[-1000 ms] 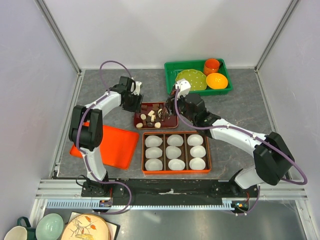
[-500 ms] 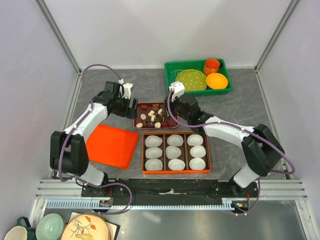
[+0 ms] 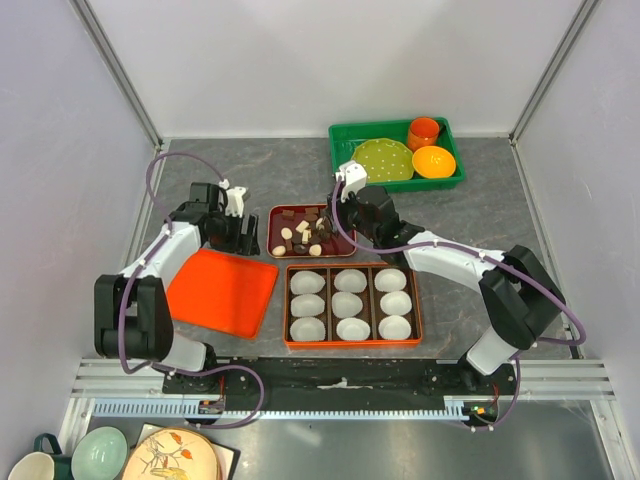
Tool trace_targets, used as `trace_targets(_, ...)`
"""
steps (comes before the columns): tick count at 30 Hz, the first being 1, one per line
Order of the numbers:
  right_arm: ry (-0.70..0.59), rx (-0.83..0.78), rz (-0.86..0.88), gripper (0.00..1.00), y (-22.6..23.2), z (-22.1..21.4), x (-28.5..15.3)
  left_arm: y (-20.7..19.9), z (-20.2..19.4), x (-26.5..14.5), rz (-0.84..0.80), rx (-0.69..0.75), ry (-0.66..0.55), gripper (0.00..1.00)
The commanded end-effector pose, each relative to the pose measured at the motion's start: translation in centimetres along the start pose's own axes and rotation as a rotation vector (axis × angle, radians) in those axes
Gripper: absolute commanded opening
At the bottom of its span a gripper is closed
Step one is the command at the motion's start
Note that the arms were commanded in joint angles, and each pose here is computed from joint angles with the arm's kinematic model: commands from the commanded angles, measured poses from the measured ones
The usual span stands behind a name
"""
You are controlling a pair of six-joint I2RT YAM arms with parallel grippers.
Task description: Pack the chocolate
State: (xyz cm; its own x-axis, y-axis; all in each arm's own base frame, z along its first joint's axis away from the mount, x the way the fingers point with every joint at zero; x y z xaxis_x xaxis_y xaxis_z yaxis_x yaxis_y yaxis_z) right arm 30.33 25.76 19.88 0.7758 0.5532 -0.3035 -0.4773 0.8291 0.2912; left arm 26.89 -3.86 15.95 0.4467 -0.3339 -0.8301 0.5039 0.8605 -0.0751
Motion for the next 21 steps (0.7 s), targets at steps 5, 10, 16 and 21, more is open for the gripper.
trace_targets(5, -0.041, 0.024, 0.029, 0.45, 0.3, 0.6, 0.6, 0.2, -0.6, -1.6, 0.005, 0.056, -0.095, 0.86)
trace_targets(10, -0.03, 0.046, 0.046, 0.44, 0.6, 0.2, 0.7, -0.1, -1.6, -2.2, 0.023, 0.068, -0.105, 0.87)
trace_targets(16, 0.003, 0.053, 0.043, 0.44, 0.7, -1.1, 0.4, 0.3, -2.0, -3.2, 0.061, 0.064, -0.123, 0.86)
trace_targets(21, 0.0, 0.04, 0.024, 0.44, 0.8, -1.5, 0.3, 0.2, -1.6, -3.5, 0.043, 0.065, -0.129, 0.86)
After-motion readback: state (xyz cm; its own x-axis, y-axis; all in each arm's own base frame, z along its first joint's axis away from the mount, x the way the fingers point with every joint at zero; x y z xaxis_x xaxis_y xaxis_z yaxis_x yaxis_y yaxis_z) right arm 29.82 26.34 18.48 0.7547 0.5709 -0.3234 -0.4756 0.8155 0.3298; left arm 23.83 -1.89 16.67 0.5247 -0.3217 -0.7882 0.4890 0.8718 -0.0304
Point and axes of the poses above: each gripper's point midway between its finger pads, its own x axis out along the fingers, its own y axis along the line the jaws close on, z = x × y, the point moved 10 cm from there along -x, back along the fingers, and after that the axes turned 13 degrees about x, right-handed, at the moved point
